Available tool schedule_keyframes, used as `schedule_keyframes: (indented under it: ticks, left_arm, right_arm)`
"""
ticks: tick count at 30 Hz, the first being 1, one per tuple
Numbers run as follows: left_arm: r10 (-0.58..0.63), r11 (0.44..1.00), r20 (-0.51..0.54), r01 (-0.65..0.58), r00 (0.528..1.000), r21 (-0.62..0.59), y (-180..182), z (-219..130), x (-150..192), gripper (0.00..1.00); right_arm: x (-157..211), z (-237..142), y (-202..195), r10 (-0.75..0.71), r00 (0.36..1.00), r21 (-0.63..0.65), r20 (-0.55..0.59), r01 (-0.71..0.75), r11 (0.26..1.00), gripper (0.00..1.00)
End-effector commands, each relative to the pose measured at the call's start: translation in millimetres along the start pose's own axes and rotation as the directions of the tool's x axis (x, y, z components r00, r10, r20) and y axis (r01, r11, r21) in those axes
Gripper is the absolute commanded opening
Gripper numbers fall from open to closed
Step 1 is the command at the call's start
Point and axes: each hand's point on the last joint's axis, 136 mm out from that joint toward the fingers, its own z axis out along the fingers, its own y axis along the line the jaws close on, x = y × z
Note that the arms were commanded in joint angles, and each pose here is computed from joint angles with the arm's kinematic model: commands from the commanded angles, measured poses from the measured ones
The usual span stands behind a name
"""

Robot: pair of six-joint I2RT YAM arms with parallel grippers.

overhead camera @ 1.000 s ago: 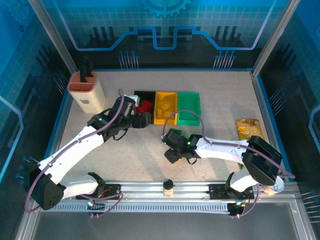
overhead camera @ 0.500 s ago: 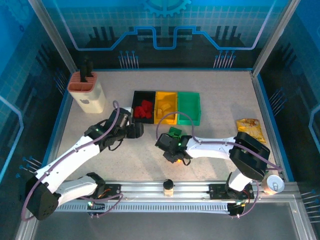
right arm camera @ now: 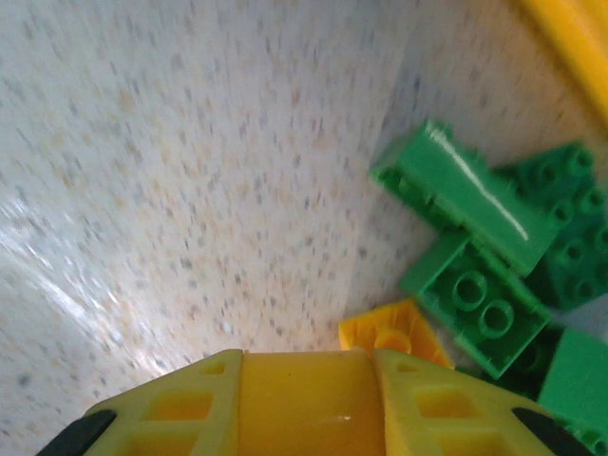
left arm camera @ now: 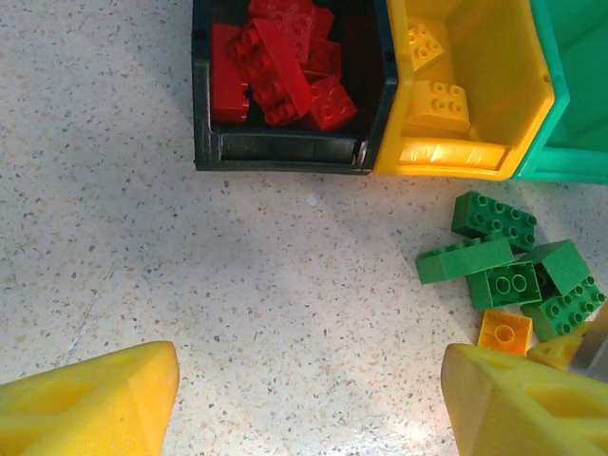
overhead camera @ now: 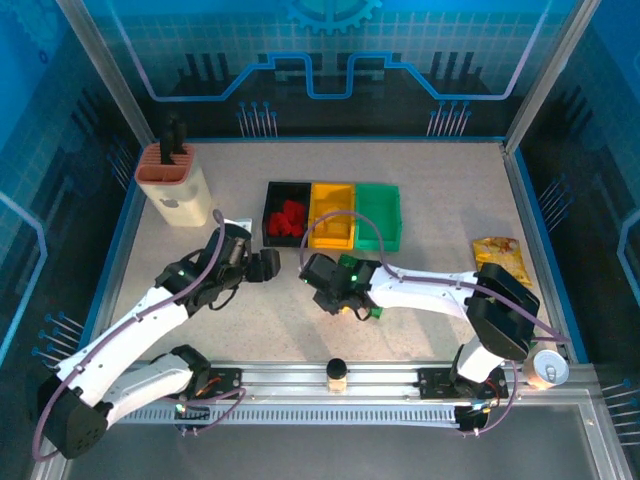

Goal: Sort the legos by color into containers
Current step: Pick up the lego from the bottom-center of the table, then place the lego in the container.

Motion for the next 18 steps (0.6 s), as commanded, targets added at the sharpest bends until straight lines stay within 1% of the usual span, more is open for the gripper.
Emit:
schedule_keyframes:
  ticks: [1, 5, 11, 18]
  left_arm:
    - [-0.038, 0.999, -0.020, 0.038, 0.999, -0.011, 8.3, -2.1, 11.4, 0.74]
    - [-0.064, 0.998, -0.043, 0.064, 0.997, 0.006, 11.1, -4.7, 24.8, 0.74]
    - [-0.103, 0.994, -0.059, 0.105, 0.993, 0.023, 18.6, -11.4, 43.7, 0.74]
    - [-0.118, 0.992, -0.062, 0.120, 0.991, 0.032, 21.4, -17.9, 50.6, 0.74]
  right_arm:
    - [-46.9, -24.8, -17.3, 0.039, 0.993, -0.044, 0.115, -0.034, 0.998, 0.25]
    - [-82.4, -25.7, -45.3, 0.102, 0.983, -0.066, 0.151, -0.093, 0.993, 0.25]
    - [-119.4, -6.9, -83.2, 0.179, 0.973, -0.086, 0.143, -0.168, 0.982, 0.25]
    - [-143.9, 24.0, -117.8, 0.228, 0.967, -0.054, 0.113, -0.223, 0.973, 0.26]
